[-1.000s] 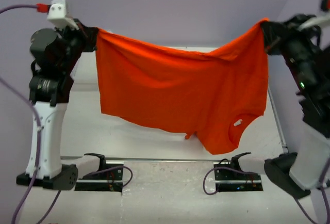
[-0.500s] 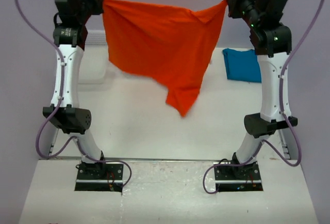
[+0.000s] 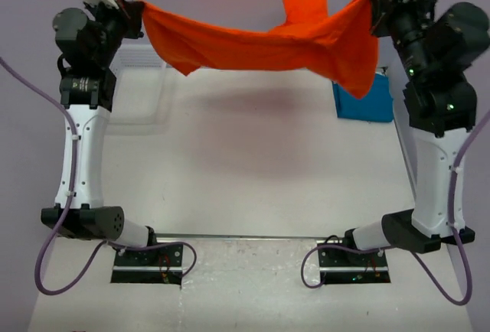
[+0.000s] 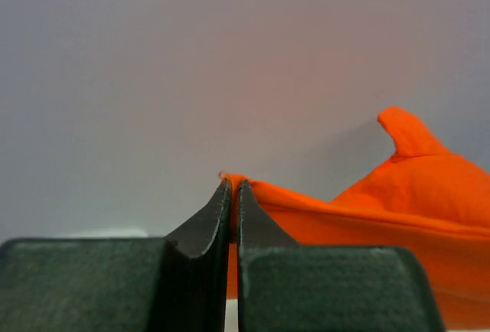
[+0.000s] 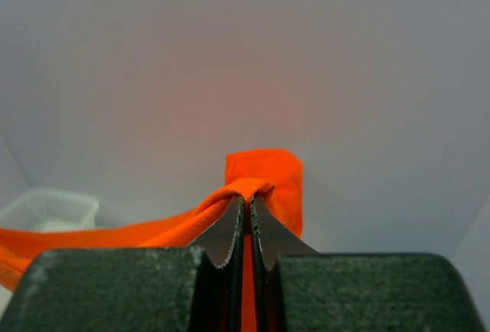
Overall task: Fold and stack the t-shirts
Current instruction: Flatten out the tshirt
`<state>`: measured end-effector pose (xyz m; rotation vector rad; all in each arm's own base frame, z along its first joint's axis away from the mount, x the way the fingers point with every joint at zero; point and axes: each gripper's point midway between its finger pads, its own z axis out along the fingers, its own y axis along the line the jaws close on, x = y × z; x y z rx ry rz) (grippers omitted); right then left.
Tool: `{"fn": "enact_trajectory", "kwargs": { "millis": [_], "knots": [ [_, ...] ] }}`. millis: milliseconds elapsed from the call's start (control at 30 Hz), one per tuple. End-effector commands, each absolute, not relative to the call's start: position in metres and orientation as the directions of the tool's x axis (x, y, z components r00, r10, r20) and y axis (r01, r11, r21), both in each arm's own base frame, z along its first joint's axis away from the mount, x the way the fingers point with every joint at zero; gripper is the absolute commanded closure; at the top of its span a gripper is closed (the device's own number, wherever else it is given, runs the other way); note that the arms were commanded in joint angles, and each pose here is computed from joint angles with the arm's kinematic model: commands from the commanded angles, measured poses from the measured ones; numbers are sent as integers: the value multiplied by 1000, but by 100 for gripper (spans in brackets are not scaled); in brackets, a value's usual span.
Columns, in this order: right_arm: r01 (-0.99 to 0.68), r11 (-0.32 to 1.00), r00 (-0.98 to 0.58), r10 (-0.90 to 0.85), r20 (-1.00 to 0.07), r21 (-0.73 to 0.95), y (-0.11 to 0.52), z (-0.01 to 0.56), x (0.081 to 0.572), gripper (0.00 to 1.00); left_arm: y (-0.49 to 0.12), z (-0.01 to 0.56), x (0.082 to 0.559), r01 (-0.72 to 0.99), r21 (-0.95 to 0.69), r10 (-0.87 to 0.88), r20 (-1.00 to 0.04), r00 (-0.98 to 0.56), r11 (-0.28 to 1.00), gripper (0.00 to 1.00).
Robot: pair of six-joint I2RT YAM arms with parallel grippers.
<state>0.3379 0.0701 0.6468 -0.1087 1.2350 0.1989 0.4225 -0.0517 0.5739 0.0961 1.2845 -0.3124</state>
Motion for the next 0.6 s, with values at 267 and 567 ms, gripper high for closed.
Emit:
{"fn": "enact_trajectory", "kwargs": {
  "millis": [267, 567],
  "knots": [
    [-152, 988, 319, 46, -947, -3, 42, 641, 218, 100, -66, 554, 317, 363, -106, -187, -962, 197, 926, 100],
    [-307, 952, 524, 186, -831, 19, 22, 690, 85, 100, -91, 643, 188, 528, -22, -277, -870, 408, 849, 100]
  ]
}}
